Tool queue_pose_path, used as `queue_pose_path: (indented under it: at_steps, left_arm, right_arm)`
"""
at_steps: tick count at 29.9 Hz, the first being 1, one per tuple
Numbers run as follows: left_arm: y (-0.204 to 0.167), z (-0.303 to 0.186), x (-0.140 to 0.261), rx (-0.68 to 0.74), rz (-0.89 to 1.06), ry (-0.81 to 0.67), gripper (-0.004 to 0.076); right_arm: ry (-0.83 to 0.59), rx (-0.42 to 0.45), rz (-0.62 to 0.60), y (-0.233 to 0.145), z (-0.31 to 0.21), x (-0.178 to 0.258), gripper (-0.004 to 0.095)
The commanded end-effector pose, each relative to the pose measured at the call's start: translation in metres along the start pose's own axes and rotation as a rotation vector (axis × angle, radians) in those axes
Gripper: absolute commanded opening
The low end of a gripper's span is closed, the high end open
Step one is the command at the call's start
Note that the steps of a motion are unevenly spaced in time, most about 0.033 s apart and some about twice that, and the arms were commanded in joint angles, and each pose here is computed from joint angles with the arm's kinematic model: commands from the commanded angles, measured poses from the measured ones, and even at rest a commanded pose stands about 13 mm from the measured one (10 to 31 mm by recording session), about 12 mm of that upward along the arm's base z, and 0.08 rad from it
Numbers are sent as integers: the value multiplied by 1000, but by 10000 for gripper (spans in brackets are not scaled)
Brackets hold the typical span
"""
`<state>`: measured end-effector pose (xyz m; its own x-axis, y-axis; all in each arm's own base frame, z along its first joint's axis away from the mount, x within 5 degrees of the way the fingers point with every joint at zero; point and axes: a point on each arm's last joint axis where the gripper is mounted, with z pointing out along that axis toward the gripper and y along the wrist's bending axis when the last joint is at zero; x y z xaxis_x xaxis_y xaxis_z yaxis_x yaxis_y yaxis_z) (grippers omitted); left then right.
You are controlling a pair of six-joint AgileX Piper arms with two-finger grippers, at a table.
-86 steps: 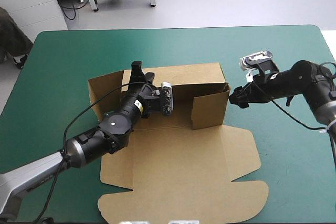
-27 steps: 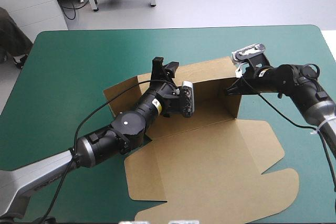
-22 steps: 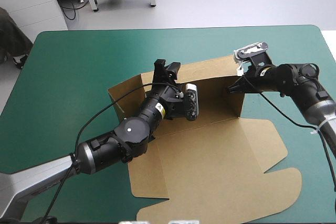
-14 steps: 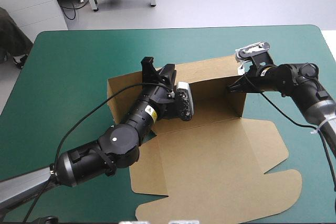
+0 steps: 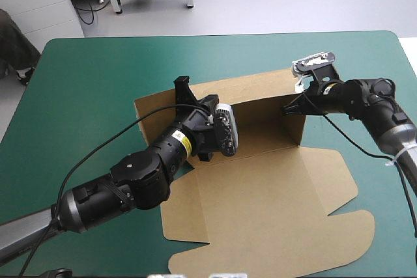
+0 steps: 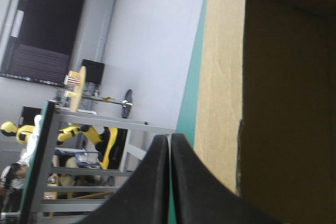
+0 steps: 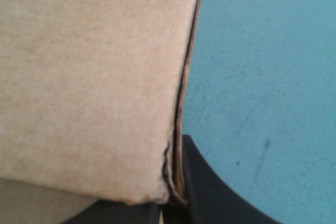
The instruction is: Fold the box
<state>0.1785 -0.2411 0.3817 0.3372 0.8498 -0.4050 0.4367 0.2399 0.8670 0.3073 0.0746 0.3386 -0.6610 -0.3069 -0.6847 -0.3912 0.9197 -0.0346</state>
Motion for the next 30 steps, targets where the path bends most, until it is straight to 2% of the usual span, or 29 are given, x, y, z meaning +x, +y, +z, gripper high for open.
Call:
queue_pose_path:
  at_steps: [1,5,11,18,22,30]
  left_arm:
    - [27,-21,-10,22,-75,-39,-6]
    - [57,-31,-12,99,-201,-42,-6]
    - [110,-35,30,161,-471,52,-6]
    - [147,-42,114,107,-814,258,-6]
    - [162,-54,152,39,-1004,291,-8]
    - [166,-80,180,-40,-1111,376,-13]
  right_arm:
    - [-130,34,-10,-2,-19,-16,-23]
    - [-132,35,-12,-2,-19,-16,-23]
    - [-132,35,-12,-2,-19,-16,-23]
    - [-128,34,-12,-2,-19,-16,-23]
    - [-122,32,-12,-2,-19,-16,-23]
    - [-110,27,-2,-2,-18,-14,-23]
